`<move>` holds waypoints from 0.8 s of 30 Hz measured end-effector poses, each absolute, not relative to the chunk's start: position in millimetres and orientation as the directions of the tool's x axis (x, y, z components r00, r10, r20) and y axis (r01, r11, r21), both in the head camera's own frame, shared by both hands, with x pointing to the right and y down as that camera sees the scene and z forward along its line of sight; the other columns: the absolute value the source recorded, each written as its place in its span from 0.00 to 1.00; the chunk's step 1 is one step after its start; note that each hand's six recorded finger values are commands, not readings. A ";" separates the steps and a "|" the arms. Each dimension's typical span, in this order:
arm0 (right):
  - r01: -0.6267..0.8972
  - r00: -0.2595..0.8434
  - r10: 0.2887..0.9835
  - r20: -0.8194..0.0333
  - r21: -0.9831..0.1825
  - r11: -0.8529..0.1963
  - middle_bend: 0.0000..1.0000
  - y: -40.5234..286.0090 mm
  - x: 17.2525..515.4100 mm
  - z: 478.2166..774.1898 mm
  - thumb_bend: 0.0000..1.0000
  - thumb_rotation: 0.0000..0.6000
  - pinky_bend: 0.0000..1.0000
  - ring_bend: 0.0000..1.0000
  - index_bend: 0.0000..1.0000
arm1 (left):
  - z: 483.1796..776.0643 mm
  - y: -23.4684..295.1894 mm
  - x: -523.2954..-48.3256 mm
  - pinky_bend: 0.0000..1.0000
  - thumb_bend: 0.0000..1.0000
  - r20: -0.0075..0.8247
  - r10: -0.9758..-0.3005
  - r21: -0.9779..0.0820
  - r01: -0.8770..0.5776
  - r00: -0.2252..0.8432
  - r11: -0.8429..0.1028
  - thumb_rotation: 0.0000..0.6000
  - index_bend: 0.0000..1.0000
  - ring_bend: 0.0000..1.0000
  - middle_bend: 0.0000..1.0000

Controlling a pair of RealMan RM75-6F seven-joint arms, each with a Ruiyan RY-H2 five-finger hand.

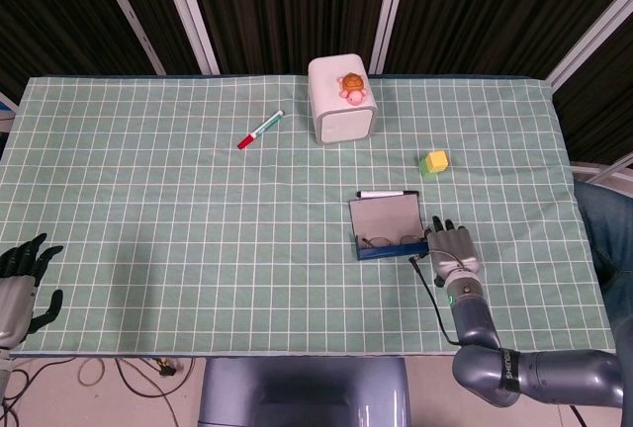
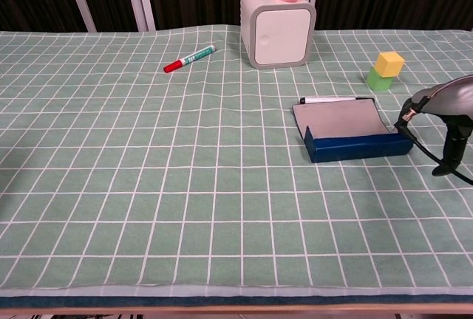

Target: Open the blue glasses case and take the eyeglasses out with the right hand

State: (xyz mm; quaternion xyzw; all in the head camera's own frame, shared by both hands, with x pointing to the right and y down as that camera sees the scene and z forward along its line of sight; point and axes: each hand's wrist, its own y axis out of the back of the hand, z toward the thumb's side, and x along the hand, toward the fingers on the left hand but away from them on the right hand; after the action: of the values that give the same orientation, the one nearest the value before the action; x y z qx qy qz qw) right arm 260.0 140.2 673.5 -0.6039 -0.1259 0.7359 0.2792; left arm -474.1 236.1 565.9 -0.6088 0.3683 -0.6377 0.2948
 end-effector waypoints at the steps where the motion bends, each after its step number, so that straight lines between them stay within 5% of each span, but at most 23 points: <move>1: -0.262 -0.118 0.564 -0.818 -0.522 -0.812 0.00 139.8 260.7 674.4 0.24 1.00 0.24 0.10 0.24 | 565.8 236.1 -474.3 0.07 0.46 0.559 -0.824 -0.829 -0.072 -0.085 -0.555 1.00 0.16 0.00 0.00; 24: -0.289 -0.085 0.624 -0.777 -0.580 -0.762 0.00 120.6 234.1 689.0 0.24 1.00 0.24 0.10 0.25 | 566.0 235.8 -474.9 0.07 0.46 0.559 -0.824 -0.829 -0.070 -0.086 -0.555 1.00 0.16 0.00 0.00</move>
State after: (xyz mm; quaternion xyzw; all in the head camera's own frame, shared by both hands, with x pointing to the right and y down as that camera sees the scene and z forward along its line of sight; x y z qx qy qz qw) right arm 234.1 120.6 689.0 -0.5981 -0.1398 0.7232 0.3156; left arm -474.9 235.8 566.0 -0.6081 0.3676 -0.6385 0.2955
